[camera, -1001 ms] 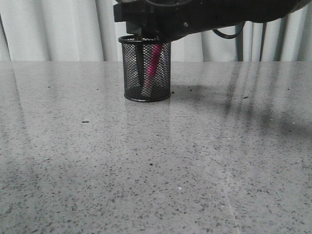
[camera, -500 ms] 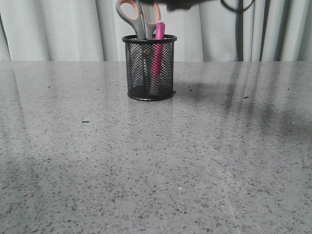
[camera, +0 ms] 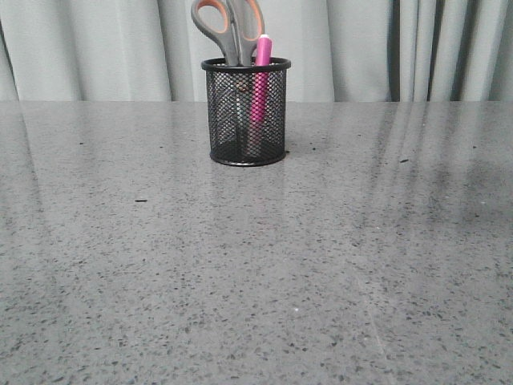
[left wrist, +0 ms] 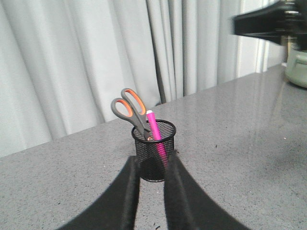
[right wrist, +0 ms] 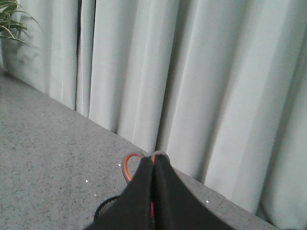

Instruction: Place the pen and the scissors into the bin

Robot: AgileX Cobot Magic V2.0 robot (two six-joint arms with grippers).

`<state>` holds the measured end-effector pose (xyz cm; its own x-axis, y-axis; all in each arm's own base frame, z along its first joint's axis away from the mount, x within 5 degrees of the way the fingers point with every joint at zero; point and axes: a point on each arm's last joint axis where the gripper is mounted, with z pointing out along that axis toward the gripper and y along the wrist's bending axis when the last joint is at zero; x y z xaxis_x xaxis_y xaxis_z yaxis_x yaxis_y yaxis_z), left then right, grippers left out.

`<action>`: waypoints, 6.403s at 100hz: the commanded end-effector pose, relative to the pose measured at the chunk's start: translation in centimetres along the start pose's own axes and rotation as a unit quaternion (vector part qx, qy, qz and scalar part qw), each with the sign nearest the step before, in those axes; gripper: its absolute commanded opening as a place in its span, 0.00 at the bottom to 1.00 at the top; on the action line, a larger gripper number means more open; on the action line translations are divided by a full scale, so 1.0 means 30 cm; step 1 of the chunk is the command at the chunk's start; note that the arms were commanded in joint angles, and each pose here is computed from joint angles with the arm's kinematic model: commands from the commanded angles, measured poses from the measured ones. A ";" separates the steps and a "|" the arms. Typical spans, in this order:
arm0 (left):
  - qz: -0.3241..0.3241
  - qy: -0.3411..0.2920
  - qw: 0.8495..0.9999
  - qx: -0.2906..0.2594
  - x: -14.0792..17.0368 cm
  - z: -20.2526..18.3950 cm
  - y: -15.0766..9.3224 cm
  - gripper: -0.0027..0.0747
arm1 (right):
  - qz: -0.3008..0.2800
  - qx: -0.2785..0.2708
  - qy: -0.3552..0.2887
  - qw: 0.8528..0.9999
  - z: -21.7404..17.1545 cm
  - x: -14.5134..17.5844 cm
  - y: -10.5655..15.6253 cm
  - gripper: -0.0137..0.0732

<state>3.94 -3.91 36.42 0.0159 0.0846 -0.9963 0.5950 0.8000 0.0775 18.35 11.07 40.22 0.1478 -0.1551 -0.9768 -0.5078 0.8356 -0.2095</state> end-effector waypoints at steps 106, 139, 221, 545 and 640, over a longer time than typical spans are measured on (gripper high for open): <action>-0.063 -0.027 0.998 -0.003 0.049 -0.021 -0.006 0.01 | 0.036 0.085 0.072 0.993 -0.568 0.206 -0.002 0.08; -0.053 0.004 0.998 -0.015 0.149 0.012 0.000 0.01 | 0.036 0.085 0.072 0.993 -0.568 0.206 -0.002 0.08; -0.091 0.072 0.973 -0.201 0.619 0.006 0.044 0.01 | 0.035 0.085 0.072 0.993 -0.568 0.206 -0.002 0.08; -0.091 0.071 0.973 -0.201 0.618 0.006 0.045 0.01 | 0.085 0.159 0.177 0.968 -0.553 0.720 0.089 0.08; -0.091 0.071 0.973 -0.201 0.618 0.006 0.045 0.01 | 0.080 0.190 0.146 0.968 -0.584 0.712 0.090 0.08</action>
<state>5.18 -1.44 18.26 -0.2402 0.0105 -0.9707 0.2229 0.9738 -0.0446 5.31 0.84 17.92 -0.2252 -0.1054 -0.9686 -0.1574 0.9850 -0.0706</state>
